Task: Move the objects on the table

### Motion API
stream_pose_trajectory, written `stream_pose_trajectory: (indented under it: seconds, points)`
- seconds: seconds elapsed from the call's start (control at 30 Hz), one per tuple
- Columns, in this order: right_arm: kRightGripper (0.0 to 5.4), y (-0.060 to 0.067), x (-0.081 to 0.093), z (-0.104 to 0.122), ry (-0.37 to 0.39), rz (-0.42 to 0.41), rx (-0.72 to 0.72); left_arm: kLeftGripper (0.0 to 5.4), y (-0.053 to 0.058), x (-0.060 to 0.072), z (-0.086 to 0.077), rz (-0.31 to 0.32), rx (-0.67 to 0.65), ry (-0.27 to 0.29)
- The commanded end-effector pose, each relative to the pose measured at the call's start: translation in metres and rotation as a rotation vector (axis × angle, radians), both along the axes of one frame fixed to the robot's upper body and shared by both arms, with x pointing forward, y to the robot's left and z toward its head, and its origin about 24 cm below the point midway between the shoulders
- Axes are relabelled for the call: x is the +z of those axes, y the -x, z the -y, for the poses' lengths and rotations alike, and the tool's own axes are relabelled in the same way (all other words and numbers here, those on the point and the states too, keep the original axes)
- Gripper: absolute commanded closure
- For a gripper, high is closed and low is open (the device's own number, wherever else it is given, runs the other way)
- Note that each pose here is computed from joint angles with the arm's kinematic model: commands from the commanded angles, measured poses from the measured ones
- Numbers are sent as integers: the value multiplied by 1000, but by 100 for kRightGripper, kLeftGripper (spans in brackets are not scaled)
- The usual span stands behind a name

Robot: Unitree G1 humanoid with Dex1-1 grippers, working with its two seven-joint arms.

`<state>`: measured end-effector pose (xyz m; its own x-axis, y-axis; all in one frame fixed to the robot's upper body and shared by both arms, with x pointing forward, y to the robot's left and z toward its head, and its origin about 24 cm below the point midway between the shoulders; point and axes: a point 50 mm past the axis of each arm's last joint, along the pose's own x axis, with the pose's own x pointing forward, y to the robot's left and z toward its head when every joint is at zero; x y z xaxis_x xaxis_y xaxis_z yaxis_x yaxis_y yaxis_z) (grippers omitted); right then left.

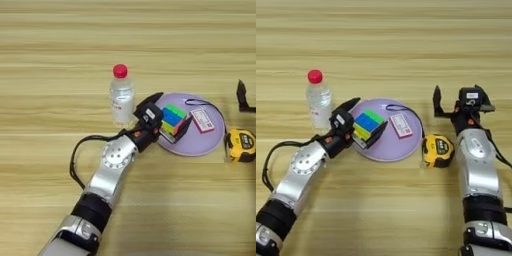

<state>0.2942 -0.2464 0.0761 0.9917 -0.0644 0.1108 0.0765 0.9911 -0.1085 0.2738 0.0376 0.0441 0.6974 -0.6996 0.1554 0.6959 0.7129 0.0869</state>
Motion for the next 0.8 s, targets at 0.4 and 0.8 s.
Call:
stream_pose_trajectory:
  seconds: [0.4,0.8]
  points:
    - [0,70,-7,1,22,-70,233,1,-1,10,-29,3,170,23]
    - [0,83,-50,12,-173,-250,330,1,-4,5,-35,-14,198,14]
